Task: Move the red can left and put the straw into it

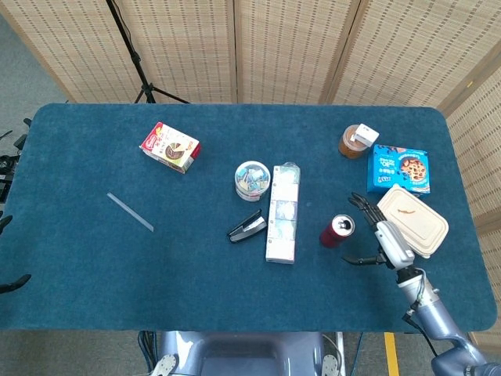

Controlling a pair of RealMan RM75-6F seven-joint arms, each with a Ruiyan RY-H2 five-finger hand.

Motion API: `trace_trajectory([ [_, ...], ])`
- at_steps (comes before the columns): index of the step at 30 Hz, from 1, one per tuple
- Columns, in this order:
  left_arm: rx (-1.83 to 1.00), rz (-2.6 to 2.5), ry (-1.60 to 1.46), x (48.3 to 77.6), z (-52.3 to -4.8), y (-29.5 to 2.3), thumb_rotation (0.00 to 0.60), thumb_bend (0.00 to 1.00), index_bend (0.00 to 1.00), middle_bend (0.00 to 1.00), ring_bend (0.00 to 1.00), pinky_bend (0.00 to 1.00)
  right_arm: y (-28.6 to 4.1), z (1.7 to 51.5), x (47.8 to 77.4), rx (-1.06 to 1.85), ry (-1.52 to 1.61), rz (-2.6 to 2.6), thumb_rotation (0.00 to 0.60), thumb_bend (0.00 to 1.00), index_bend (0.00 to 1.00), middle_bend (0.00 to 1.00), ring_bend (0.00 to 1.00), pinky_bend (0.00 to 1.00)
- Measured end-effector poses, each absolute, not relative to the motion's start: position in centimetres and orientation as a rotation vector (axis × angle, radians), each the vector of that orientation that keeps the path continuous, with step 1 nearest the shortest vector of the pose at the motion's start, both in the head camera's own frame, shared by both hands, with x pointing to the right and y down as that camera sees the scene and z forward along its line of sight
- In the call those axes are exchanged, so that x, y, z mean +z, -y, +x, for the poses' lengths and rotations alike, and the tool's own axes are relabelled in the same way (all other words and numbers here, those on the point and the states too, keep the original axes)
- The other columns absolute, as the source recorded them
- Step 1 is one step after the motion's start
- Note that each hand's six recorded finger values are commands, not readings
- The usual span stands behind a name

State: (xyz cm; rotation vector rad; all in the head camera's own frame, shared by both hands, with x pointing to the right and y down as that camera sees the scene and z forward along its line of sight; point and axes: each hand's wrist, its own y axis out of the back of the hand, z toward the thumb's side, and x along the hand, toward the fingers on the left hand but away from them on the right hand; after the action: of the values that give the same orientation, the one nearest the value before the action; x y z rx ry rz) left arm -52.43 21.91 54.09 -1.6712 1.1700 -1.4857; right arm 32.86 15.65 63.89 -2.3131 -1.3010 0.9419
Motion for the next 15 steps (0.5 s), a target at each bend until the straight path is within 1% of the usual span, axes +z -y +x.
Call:
trace_trajectory([
  [3,-1.484,-1.673,-1.177,54.0,-52.6,-21.9,0.6,0.0,0.0,0.0,0.0,0.0,-15.4,32.4,64.5,0.957,1.305,-2.315,0.6,0.0,0.0,0.0,0.0,0.01],
  [7,-1.485,-1.677,-1.191,53.9,-52.9,-21.8,0.6,0.0,0.0,0.0,0.0,0.0,-15.4,31.7,65.5,0.979,1.314,-2.328,0.6,0.0,0.0,0.0,0.0,0.05],
  [12,-1.483,-1.682,-1.197,53.8,-53.1,-21.7,0.6,0.0,0.0,0.0,0.0,0.0,-15.2,30.9,66.8,1.021,1.326,-2.344,0.6,0.0,0.0,0.0,0.0,0.06],
  [15,-1.48,-1.683,-1.205,53.7,-53.2,-21.7,0.6,0.0,0.0,0.0,0.0,0.0,-15.0,30.6,67.4,1.037,1.346,-2.336,0.6,0.0,0.0,0.0,0.0,0.12],
])
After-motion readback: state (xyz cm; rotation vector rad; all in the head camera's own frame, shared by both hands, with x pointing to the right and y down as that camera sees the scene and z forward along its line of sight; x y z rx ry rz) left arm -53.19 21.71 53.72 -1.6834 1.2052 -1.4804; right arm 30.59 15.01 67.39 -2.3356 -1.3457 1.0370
